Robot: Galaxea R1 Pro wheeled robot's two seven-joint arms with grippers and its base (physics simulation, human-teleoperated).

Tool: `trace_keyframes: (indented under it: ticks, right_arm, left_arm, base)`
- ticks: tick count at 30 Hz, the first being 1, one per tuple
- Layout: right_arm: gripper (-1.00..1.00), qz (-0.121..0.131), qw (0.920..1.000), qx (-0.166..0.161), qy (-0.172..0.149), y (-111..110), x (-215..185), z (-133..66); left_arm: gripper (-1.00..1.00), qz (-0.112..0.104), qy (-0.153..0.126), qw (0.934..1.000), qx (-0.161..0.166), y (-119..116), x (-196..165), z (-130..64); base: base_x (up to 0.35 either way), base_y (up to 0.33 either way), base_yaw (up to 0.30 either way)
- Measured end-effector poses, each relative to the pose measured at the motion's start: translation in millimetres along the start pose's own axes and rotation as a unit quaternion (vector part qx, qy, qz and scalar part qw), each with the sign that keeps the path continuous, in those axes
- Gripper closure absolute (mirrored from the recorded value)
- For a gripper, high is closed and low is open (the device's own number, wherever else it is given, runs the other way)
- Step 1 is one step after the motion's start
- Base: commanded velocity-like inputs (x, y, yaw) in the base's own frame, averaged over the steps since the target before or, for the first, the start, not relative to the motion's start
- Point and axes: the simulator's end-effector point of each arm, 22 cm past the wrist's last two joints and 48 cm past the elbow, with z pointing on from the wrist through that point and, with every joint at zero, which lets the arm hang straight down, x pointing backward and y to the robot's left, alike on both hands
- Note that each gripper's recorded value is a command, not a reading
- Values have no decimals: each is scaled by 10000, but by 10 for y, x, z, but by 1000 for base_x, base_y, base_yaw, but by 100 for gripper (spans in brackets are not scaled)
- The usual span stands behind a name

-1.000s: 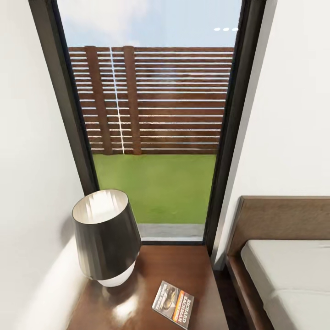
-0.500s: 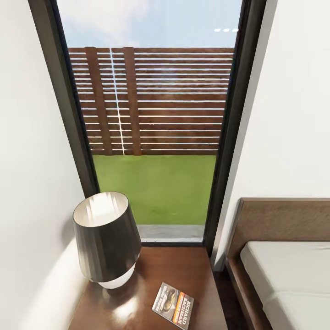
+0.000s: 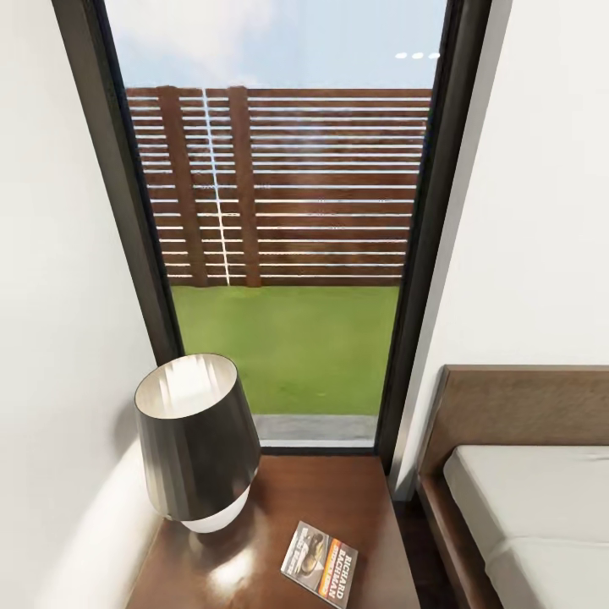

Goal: In the bedroom, move the book from the bed onto either nightstand, and place the two sandals side by side next to the bed.

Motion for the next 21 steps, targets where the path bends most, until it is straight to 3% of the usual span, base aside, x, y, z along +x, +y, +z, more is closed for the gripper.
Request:
trace_keyframes:
  ticks: [8,14,21]
  right_arm:
    - [-100,-4,10000,-6,-4,9,3,6]
    - [-100,6,9997,-247,79,332,129,178]
    - [-100,9,9994,-320,107,432,172,227]
  left_arm:
    - [-100,26,14,10000,-6,13,5,-6]
    - [-100,35,19,10000,-17,30,5,-14]
    - [-100,36,20,10000,-12,24,6,-11]
  base:
    - [0,0,0]
    - [0,0,0]
    - [0,0,0]
